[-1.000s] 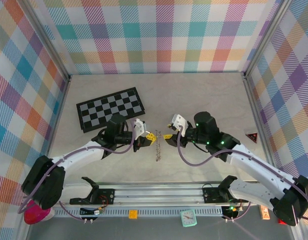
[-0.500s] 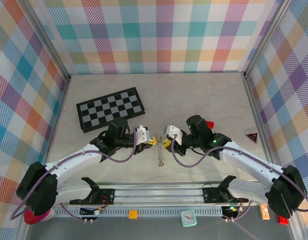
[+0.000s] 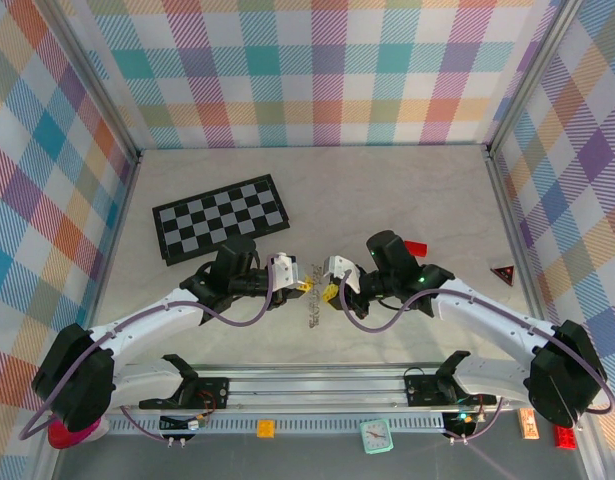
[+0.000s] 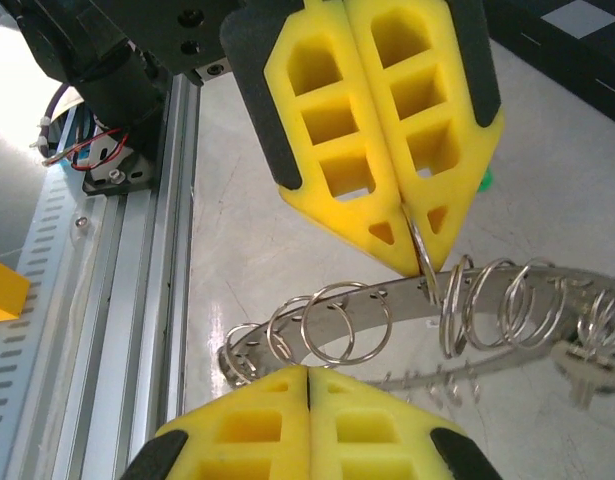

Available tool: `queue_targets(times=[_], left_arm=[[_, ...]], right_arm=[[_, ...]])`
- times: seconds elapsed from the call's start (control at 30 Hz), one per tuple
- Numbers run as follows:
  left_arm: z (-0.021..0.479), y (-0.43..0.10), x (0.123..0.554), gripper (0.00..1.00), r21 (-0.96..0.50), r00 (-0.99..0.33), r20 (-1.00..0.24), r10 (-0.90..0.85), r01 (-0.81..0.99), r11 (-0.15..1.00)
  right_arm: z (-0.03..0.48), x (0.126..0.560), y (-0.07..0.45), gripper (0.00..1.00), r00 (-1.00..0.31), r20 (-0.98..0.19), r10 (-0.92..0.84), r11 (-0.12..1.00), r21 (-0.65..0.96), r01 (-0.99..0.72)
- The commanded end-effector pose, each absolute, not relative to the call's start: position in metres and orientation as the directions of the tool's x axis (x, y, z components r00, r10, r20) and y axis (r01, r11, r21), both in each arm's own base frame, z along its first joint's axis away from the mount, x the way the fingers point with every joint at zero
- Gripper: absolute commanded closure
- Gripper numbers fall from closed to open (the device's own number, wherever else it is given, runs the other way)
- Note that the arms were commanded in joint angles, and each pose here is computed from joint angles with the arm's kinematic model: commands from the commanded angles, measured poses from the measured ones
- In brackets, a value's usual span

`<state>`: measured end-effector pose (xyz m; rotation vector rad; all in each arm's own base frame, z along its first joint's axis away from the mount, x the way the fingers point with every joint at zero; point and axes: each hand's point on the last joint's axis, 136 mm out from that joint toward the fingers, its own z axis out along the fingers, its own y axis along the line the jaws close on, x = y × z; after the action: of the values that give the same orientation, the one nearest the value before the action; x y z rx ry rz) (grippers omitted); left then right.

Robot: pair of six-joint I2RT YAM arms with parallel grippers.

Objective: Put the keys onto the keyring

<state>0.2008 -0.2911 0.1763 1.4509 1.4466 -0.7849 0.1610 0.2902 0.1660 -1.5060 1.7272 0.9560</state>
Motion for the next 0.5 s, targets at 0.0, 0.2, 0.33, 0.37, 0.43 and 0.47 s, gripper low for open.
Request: queue_targets(times=[0.0, 0.2, 0.33, 0.37, 0.43, 0.47], left_arm=[[0.198, -0.3, 0.196, 1.0, 0.212, 0.178, -0.919, 0.351, 0.976, 0.059], [0.198, -0.3, 0.192, 1.0, 0.201, 0.174, -0.922, 0.346, 0.979, 0.043], [0.198, -0.3, 0.19, 1.0, 0.196, 0.172, -0.924, 0.342, 0.98, 0.034], [0.198, -0.3, 0.19, 1.0, 0.194, 0.172, -0.924, 0.341, 0.981, 0.03], [0.198, -0.301, 0.189, 1.0, 0.193, 0.173, -0.925, 0.338, 0.981, 0.027], [0.198, -0.301, 0.189, 1.0, 0.192, 0.172, -0.925, 0.339, 0.981, 0.026]], right_arm=[[0.172, 0.159, 0.295, 0.94, -0.111, -0.863, -0.493, 0.052, 0.098, -0.994], [0.181, 0.177, 0.297, 0.86, -0.067, -0.889, -0.453, 0.124, 0.012, -0.992], [0.184, 0.184, 0.296, 0.81, -0.044, -0.893, -0.447, 0.152, -0.028, -0.988], [0.185, 0.184, 0.297, 0.8, -0.04, -0.895, -0.445, 0.149, -0.03, -0.988], [0.186, 0.183, 0.297, 0.76, -0.035, -0.897, -0.441, 0.142, -0.031, -0.989], [0.186, 0.182, 0.298, 0.74, -0.033, -0.897, -0.44, 0.134, -0.03, -0.991]])
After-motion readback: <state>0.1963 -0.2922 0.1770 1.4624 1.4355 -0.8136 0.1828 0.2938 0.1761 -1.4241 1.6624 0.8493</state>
